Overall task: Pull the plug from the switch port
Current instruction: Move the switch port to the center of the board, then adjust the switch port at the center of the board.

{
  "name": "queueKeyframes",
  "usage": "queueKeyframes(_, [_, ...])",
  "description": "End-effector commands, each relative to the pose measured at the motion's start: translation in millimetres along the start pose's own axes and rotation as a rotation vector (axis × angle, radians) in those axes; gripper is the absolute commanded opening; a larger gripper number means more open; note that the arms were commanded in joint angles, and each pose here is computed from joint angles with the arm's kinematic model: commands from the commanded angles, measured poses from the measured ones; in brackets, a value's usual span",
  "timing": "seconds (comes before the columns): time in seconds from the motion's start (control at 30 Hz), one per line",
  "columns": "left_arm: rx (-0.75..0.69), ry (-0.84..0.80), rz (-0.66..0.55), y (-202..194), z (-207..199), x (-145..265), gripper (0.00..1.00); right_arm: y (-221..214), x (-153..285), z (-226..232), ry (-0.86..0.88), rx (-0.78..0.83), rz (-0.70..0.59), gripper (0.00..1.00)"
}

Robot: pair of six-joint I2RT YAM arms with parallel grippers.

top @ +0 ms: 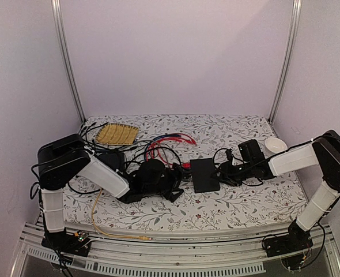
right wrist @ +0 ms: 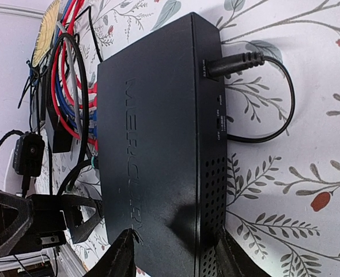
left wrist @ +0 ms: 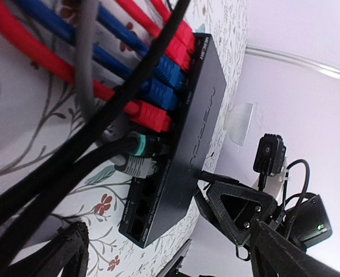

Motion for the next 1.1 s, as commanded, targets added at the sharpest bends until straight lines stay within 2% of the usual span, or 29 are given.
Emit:
queueKeyframes(0.0, [0.171, 0.181, -0.066, 3, 74, 4, 0.98, -1, -3, 14, 0.063, 0.026, 0.012, 0.45])
queueKeyframes(0.37, [0.144, 0.070, -0.157, 22, 73, -5, 0.98, -1, -4, 14, 0.067, 0.037, 0.013, 0.45])
queueKeyframes(0.53, [0.120, 0.033, -0.153, 24, 75, -17, 0.98, -1, -6, 14, 0.068, 0.038, 0.020, 0.45])
queueKeyframes(0.77, [0.075, 0.065, -0.144, 23, 86, -29, 0.98, 0, -7, 15, 0.074, 0.042, 0.023, 0.45])
queueKeyframes(1.07, [-0.007, -0.036, -0.197, 30, 69, -23, 0.92, -3, -8, 15, 0.090, 0.045, 0.027, 0.45])
Point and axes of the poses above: each gripper's point midway between its finger pads, its own x axis back along the fingers, its own z axis along the line the jaws close on, y = z × x, the point moved 4 cm from there along x, back along the fingers, and after that the axes turned 2 degrees about -x, right-handed, at the moved point
